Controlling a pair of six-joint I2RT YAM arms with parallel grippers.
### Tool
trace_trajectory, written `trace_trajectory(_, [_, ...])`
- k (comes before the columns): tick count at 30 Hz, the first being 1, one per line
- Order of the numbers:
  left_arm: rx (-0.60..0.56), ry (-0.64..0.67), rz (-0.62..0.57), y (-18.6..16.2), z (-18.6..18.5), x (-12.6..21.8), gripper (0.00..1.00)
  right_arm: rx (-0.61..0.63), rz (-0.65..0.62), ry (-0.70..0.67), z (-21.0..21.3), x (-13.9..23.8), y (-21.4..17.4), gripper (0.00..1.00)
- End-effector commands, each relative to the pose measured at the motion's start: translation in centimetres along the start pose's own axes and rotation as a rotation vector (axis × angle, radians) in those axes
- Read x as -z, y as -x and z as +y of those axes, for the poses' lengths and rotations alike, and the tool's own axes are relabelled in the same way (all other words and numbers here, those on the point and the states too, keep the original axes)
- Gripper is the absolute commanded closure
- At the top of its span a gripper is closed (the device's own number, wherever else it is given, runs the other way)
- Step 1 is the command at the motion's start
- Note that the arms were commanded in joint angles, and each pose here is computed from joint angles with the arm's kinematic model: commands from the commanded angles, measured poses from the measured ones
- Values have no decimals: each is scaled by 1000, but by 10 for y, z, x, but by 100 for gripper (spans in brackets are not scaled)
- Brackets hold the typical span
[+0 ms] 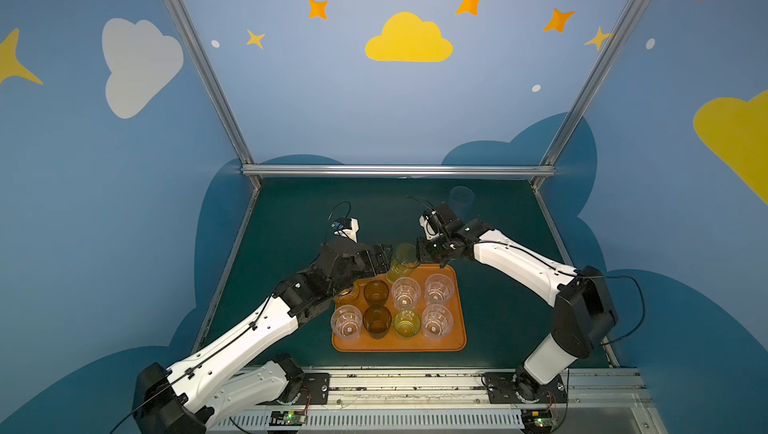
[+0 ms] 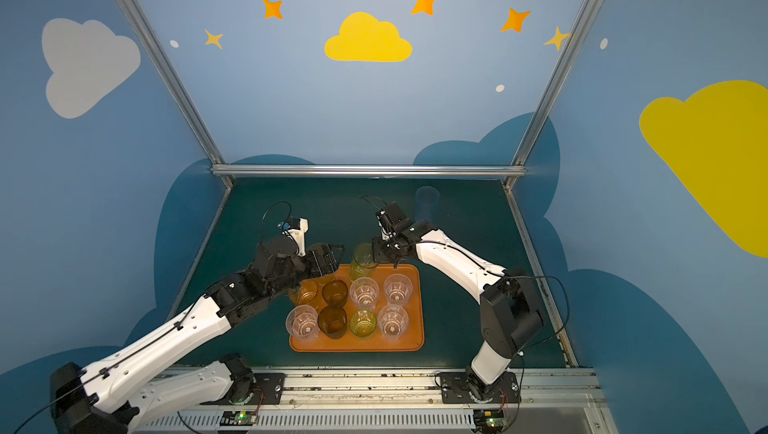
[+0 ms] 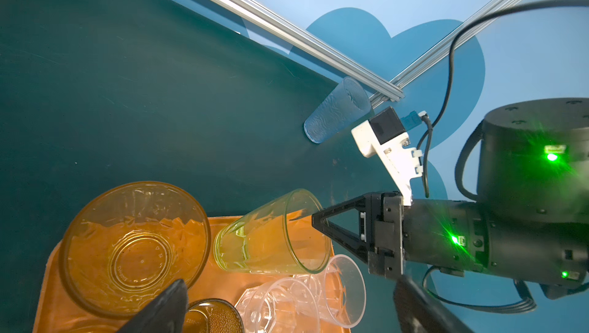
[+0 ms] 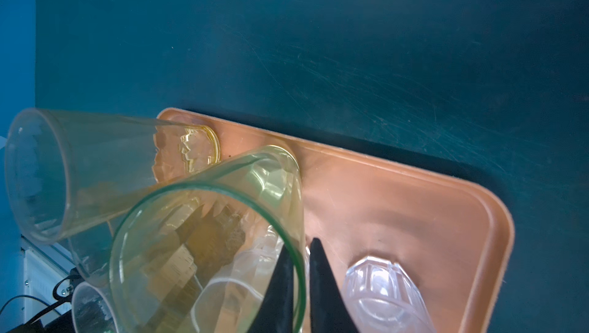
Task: Place the glasses into the tray
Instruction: 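Lower the green glass onto the tray's far row and open right gripper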
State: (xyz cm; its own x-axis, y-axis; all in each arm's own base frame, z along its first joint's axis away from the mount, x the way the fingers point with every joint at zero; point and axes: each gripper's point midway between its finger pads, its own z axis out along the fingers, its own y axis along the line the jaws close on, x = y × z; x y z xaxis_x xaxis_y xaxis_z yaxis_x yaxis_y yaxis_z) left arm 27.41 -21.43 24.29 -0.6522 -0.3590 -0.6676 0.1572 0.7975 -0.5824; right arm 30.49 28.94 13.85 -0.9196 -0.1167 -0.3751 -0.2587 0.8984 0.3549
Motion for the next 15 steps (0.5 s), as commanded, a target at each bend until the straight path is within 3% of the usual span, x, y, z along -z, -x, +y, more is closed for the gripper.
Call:
trace_trajectory(1, [1, 9, -17, 0, 4, 2, 0, 14, 22, 3, 5, -2, -2, 88])
trace_trajectory(15, [-1, 25, -40, 3, 9, 4, 0, 18, 19, 16, 10, -2, 0, 79])
